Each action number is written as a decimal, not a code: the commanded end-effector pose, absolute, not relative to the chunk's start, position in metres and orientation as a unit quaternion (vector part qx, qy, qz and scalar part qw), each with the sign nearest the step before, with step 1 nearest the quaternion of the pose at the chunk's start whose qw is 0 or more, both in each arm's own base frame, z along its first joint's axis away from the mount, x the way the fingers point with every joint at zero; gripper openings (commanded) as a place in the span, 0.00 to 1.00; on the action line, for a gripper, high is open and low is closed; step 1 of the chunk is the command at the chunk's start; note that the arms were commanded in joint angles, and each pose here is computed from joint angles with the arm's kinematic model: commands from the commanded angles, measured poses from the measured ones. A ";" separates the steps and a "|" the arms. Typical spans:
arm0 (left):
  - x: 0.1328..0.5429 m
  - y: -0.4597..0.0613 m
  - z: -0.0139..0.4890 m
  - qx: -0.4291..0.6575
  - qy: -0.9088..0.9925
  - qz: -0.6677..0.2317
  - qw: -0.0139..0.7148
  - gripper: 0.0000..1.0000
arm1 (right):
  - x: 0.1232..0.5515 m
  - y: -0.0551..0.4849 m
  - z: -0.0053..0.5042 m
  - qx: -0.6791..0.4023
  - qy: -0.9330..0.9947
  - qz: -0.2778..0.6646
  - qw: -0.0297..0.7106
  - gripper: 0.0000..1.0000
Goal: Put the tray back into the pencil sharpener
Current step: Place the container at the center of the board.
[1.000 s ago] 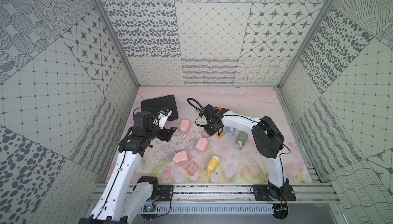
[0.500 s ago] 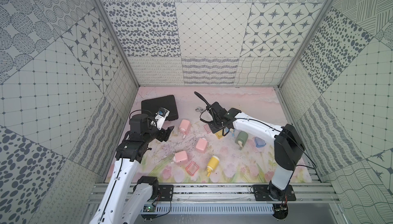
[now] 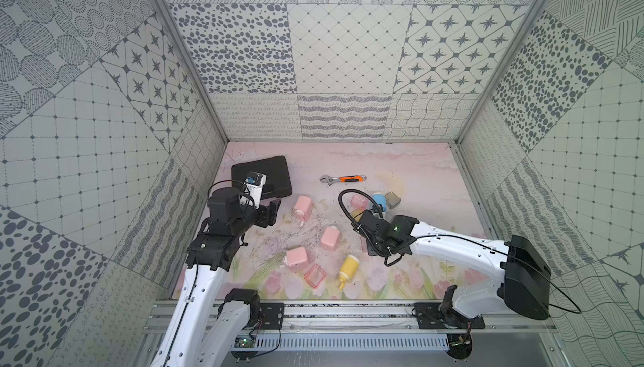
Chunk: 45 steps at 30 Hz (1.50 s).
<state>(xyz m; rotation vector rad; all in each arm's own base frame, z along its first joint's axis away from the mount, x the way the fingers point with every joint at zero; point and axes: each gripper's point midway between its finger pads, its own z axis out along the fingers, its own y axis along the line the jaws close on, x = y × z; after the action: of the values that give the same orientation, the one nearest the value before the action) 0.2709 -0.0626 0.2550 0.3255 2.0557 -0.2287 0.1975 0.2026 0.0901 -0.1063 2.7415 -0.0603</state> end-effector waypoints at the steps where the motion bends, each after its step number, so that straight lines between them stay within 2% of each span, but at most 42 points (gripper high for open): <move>1: 0.272 -0.055 0.250 -0.006 0.872 -0.146 0.468 0.83 | 0.204 0.200 0.084 0.064 0.975 0.003 0.213 0.00; 7: 0.268 -0.066 0.238 -0.031 0.901 -0.184 0.392 0.85 | 0.223 0.222 0.065 0.097 0.972 0.017 0.211 0.00; 14: 0.259 -0.066 0.234 -0.052 0.901 -0.195 0.385 0.87 | 0.234 0.238 0.031 0.108 0.976 0.025 0.188 0.01; 17: 0.255 -0.063 0.229 -0.069 0.905 -0.188 0.375 0.86 | 0.235 0.237 0.027 0.105 0.977 0.022 0.183 0.11; 23: 0.249 -0.055 0.213 -0.105 0.930 -0.151 0.319 0.85 | 0.239 0.237 0.054 0.099 0.975 0.039 0.197 0.42; 27: 0.241 -0.064 0.211 -0.152 0.935 -0.128 0.293 0.78 | 0.241 0.232 0.085 0.089 0.970 0.051 0.220 0.49; 31: 0.225 -0.092 0.199 -0.158 0.939 -0.104 0.286 0.77 | 0.244 0.216 0.123 0.073 0.961 0.044 0.263 0.54; 35: 0.214 -0.137 0.173 -0.124 0.955 -0.109 0.245 0.81 | 0.245 0.197 0.149 0.071 0.947 0.045 0.310 0.59; 40: 0.213 -0.216 0.149 0.006 0.971 -0.122 0.205 0.89 | 0.239 0.180 0.155 0.073 0.938 0.052 0.335 0.63; 45: 0.211 -0.260 0.125 0.105 0.978 -0.101 0.153 0.90 | 0.233 0.161 0.157 0.086 0.932 0.041 0.350 0.65</move>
<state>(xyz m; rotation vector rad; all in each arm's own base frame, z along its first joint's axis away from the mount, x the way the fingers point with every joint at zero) 0.2068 -0.2249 0.1368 0.1568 2.7896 -0.3077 0.2328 0.1756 0.1525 0.2087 2.4555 0.1545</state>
